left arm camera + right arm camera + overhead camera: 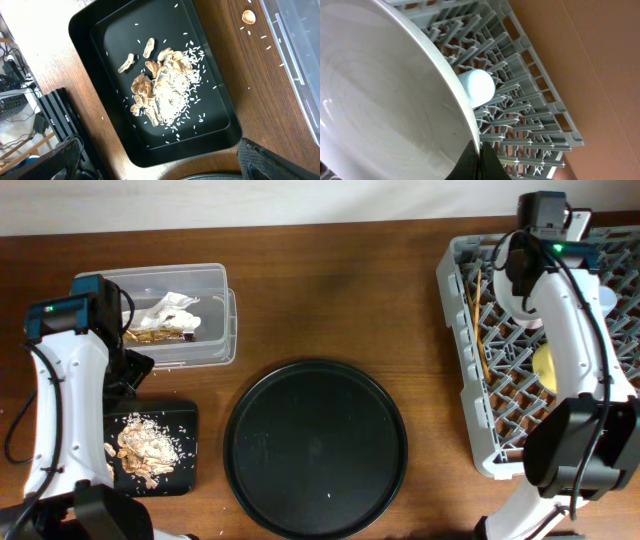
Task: Sort waste into correct bins and load items into the dishwasher rack
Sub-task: 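Release the plate and pull the right gripper back out of the rack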
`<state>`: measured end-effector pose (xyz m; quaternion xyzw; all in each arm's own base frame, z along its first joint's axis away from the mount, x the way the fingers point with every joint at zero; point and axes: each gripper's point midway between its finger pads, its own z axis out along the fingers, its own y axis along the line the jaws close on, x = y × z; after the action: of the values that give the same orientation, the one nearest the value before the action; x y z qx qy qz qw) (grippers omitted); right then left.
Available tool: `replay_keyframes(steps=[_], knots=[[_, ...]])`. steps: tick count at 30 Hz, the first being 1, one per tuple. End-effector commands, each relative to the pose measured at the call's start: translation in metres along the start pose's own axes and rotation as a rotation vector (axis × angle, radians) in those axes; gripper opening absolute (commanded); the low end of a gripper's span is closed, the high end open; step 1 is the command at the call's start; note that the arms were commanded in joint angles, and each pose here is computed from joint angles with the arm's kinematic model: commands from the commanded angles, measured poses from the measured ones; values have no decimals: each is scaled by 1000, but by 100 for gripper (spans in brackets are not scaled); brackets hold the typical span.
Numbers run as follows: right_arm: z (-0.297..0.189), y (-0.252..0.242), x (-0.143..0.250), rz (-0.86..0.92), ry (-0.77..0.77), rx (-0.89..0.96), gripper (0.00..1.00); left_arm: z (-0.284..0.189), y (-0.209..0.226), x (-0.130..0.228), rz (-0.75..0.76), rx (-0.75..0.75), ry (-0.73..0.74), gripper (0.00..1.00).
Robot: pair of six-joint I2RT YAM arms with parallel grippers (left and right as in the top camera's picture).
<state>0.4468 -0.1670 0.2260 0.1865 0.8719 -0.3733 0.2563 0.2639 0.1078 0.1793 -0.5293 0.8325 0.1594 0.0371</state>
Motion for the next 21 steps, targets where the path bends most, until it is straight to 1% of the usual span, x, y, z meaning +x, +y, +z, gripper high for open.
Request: replay_keyframes(steps=[1,6,7,8,9,10,11,12,13,14,15,18,20,21], knots=[[-7,14,1,-26,-8,-14,4,-9,2,-4,-18,25,-22,99],[-4,19,12,-53,17,-19,4,-9,2,-4,-18,25,-22,99],[-5,21,12,-52,16,-25,7,-9,2,-4,-18,25,-22,99],[-7,24,12,-54,13,-33,13,-9,2,-4,-18,25,-22,99],[-11,28,11,-57,10,-51,35,-9,2,-4,-18,25,-22,99],[-14,30,11,-60,7,-59,51,-9,2,-4,-18,26,-22,99],[-19,31,10,-45,-1,-63,73,-9,2,-4,-18,25,-22,99],[-24,32,9,-39,-9,-70,84,-9,2,-4,-18,25,-22,99],[-31,31,7,-21,-21,-75,92,-9,2,-4,-18,25,-22,99],[-39,29,4,1,-35,-84,97,-9,2,-4,-18,25,-22,99],[-50,25,2,36,-51,-95,99,-9,2,-4,-18,26,-22,100],[-85,13,0,132,-79,-174,99,-9,2,-4,-18,25,-22,99],[-109,3,4,203,-78,-261,99,-9,2,-4,-18,25,-22,99],[-126,-3,10,259,-62,-337,99,-9,2,-4,-18,25,-22,99]])
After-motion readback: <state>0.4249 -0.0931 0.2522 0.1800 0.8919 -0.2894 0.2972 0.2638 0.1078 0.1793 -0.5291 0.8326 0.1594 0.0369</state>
